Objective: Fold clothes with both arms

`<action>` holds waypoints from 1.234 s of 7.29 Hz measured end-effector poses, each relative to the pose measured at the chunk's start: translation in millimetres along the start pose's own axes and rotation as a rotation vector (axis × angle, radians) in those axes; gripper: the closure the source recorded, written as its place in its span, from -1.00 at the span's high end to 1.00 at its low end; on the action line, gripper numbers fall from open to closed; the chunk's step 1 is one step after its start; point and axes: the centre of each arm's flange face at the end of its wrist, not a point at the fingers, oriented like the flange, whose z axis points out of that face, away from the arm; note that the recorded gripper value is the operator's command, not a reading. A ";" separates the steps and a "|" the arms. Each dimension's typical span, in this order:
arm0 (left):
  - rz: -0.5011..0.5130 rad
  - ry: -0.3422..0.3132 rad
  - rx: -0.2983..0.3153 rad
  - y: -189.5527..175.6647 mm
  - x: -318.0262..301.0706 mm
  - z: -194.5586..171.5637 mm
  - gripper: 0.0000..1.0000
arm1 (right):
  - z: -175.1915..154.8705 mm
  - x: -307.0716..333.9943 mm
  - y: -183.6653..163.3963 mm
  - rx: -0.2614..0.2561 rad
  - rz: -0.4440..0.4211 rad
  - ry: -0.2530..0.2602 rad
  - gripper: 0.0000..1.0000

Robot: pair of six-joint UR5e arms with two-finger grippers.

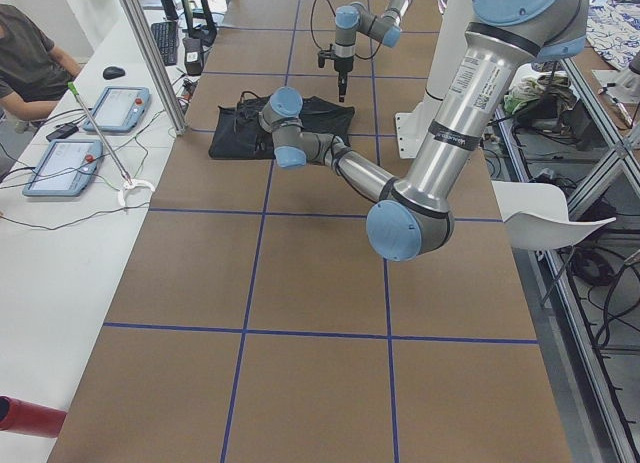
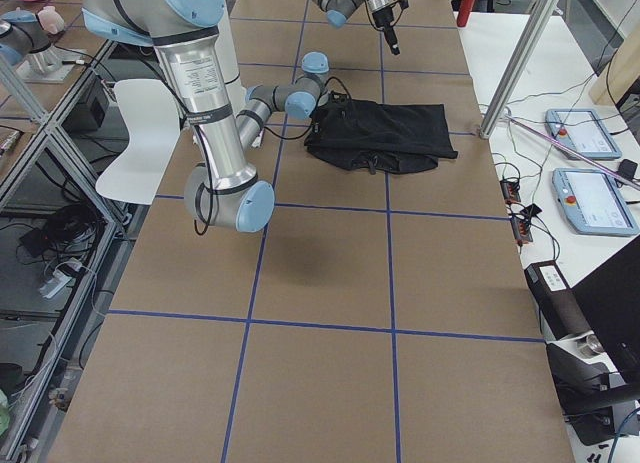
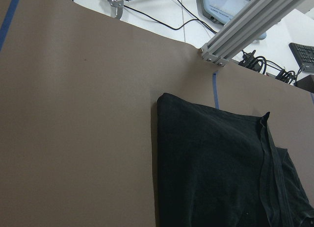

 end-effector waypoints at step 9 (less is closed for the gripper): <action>-0.003 -0.007 -0.002 1.7 -4.3 0.9 1.00 | 39.3 -31.4 -16.1 0.011 -0.141 0.054 -1.00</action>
